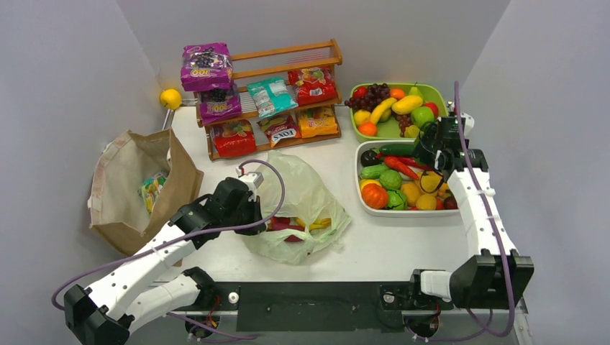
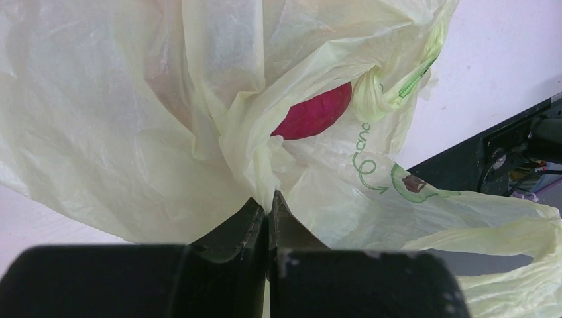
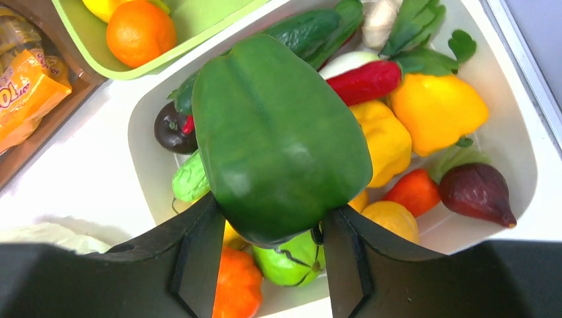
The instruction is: Place the food into the grocery bag and tie it
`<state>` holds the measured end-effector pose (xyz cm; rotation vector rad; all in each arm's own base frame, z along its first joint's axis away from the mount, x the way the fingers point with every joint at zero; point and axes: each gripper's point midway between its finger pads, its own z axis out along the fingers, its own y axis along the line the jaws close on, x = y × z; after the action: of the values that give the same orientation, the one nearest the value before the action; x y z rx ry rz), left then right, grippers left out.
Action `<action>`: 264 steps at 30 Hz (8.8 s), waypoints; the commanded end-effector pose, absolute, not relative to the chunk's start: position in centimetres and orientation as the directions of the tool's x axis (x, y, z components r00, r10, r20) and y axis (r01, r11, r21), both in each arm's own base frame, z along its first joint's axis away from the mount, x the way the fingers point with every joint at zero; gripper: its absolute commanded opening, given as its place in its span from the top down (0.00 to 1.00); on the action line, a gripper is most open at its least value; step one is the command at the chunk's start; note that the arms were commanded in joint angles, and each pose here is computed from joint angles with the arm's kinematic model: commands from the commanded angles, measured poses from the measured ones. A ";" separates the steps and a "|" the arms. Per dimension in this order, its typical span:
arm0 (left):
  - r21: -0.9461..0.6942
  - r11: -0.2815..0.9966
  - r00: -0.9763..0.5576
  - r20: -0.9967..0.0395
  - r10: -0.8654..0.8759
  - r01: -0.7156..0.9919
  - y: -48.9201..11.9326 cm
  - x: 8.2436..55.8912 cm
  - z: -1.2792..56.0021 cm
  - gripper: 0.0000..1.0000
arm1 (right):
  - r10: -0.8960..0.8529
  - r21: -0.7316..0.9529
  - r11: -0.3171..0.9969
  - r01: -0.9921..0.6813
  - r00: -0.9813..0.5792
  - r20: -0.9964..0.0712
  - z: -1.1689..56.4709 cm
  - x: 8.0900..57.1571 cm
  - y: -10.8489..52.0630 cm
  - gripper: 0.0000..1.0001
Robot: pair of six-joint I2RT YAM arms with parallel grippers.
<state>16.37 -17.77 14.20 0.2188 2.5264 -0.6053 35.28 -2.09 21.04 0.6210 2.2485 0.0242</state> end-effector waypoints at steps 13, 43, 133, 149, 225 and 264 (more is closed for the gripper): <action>-0.432 0.848 -0.820 -0.572 0.004 0.306 -21.4 19.9 18.3 1.00 | 0.454 0.432 0.888 0.158 -0.447 -0.770 27.4 30.8 5.1 0.77; -0.424 0.862 -0.817 -0.577 -0.020 0.278 -20.2 19.2 17.6 1.00 | 0.263 0.569 0.723 -0.391 -0.606 -0.751 29.0 21.1 19.3 0.77; -0.471 0.814 -0.673 -0.726 -0.140 0.339 -19.4 20.1 30.3 0.26 | -0.104 0.325 0.846 -0.422 -0.730 -0.676 20.9 24.0 25.4 0.20; -0.563 0.779 -0.813 -0.570 -0.123 0.277 -26.8 11.1 31.3 0.21 | -0.187 0.365 0.793 -0.488 -0.765 -0.616 16.2 20.9 25.1 0.28; -0.814 0.559 -0.687 -0.316 -0.654 -0.158 -30.8 13.5 24.1 0.34 | -0.210 0.517 0.658 -0.548 -0.792 -0.573 14.9 15.5 29.9 1.00; -0.865 0.484 -0.538 -0.348 -0.768 -0.132 -21.4 14.9 24.8 0.45 | -0.043 0.737 0.379 -0.560 -0.806 -0.590 25.1 14.1 35.7 1.00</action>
<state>14.00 -21.39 23.86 -0.7251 2.0299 -1.0649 14.40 34.88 23.80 -0.4933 2.2318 1.3662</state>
